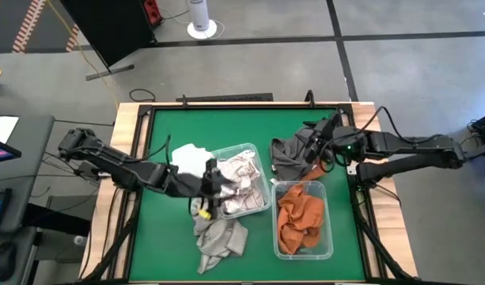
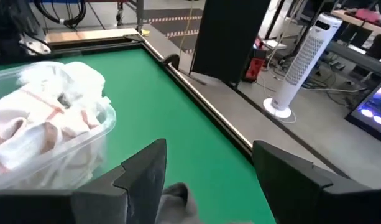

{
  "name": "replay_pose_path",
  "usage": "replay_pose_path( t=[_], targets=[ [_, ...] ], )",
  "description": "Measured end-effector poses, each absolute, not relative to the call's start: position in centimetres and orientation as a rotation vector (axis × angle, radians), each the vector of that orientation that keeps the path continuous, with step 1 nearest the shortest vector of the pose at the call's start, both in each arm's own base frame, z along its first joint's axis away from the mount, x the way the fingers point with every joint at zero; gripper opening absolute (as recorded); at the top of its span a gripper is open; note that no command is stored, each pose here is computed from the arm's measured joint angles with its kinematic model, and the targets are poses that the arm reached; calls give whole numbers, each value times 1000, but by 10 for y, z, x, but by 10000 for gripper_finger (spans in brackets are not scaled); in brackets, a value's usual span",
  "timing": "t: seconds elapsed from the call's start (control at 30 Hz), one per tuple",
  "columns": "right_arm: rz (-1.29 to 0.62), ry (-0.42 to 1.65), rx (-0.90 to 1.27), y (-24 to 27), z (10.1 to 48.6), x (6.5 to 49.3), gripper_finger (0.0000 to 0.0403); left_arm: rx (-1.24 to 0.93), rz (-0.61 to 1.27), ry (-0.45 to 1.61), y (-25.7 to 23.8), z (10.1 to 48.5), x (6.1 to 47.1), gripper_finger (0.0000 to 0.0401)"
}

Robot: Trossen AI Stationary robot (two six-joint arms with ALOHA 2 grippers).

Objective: Sort microfiber towel by color & place in baskets
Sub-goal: Put the light grey microfiber towel into the left transparent bin

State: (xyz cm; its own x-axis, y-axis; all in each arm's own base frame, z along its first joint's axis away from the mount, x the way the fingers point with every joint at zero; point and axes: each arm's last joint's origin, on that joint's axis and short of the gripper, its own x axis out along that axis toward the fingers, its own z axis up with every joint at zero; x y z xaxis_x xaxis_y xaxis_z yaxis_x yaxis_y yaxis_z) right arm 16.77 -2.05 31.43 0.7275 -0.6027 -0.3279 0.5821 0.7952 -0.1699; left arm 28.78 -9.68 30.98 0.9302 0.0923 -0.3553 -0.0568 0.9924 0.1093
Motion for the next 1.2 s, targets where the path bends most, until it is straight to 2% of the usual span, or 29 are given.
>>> replay_pose_path(
  t=[0.27, 0.43, 0.53, 0.6, 0.77, 1.2],
  targets=[
    [-656, 372, -72, -20, 319, 155, 270, 147, -88, 483, -132, 299, 268, 187],
    [-659, 379, -56, -20, 318, 152, 270, 106, -155, 485, -152, 300, 257, 187],
    [-660, 389, -48, -20, 317, 152, 270, 45, -161, 573, -161, 293, 246, 187],
    [-663, 396, -38, -20, 315, 153, 270, -29, -116, 690, -162, 284, 237, 187],
    [-662, 396, -29, -20, 315, 153, 270, -275, 149, 924, -152, 260, 216, 187],
    [-657, 387, -37, -20, 316, 153, 270, -347, 269, 902, -131, 216, 224, 187]
  ],
)
